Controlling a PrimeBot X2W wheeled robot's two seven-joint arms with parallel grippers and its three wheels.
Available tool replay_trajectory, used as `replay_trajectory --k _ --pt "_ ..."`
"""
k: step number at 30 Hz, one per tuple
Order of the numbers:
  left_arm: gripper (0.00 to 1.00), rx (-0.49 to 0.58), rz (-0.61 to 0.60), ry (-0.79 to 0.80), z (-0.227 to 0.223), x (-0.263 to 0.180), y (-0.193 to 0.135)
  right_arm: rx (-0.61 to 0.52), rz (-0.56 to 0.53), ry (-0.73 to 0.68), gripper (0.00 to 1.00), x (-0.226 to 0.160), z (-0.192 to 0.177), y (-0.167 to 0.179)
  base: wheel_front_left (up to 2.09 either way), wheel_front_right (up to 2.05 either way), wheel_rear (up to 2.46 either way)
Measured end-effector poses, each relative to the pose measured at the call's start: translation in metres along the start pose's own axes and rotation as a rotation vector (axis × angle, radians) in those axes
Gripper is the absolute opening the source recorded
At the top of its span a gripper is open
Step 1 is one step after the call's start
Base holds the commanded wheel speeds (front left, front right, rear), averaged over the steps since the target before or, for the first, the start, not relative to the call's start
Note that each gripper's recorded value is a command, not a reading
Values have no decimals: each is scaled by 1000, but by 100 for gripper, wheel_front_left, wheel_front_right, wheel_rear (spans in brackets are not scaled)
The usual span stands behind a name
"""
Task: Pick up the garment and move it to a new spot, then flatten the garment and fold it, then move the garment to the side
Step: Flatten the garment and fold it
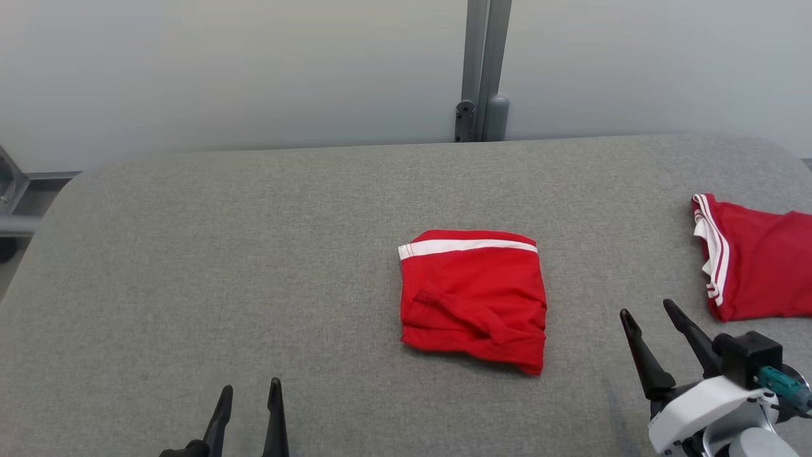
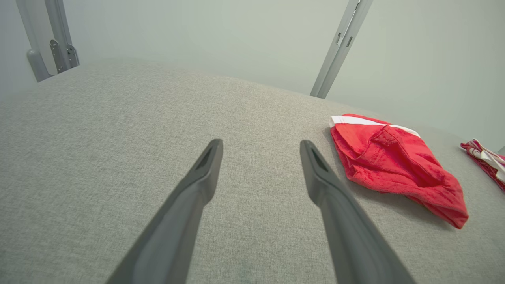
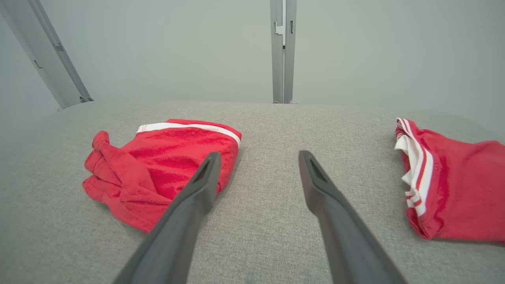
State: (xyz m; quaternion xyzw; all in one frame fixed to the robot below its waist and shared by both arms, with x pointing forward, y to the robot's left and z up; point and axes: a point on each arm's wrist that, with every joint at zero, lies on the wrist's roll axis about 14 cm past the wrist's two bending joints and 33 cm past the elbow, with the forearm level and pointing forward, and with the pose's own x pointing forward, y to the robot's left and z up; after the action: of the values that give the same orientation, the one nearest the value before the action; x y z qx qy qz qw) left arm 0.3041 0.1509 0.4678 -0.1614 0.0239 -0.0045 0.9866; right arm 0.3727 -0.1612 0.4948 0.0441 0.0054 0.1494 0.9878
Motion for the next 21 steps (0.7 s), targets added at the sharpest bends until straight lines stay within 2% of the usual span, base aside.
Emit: replay_trajectory --k 6,10,12,13,14,15,16,21 --pt "100 15 -1 1 0 2 4 -14 -116 -51 100 -19 6 -14 0 0 0" --pt "100 22 -5 4 0 2 4 -9 -138 -68 100 -21 8 -13 0 0 0" --pt "100 20 -6 4 0 1 4 1 -142 -75 89 -19 9 -12 0 0 0" --pt "100 20 -5 5 -1 1 4 1 -140 -77 78 -18 10 -11 0 0 0" --pt "100 20 -3 6 -1 1 4 1 -137 -84 58 -16 12 -10 0 0 0" --pt "100 19 -2 7 -1 1 5 0 -133 -92 18 -13 15 -10 0 0 0" --pt "100 19 1 9 -2 1 5 -1 -121 -100 0 -9 18 -7 0 0 0" --pt "100 17 5 21 -5 3 6 -13 -16 -143 0 24 36 15 0 0 0"
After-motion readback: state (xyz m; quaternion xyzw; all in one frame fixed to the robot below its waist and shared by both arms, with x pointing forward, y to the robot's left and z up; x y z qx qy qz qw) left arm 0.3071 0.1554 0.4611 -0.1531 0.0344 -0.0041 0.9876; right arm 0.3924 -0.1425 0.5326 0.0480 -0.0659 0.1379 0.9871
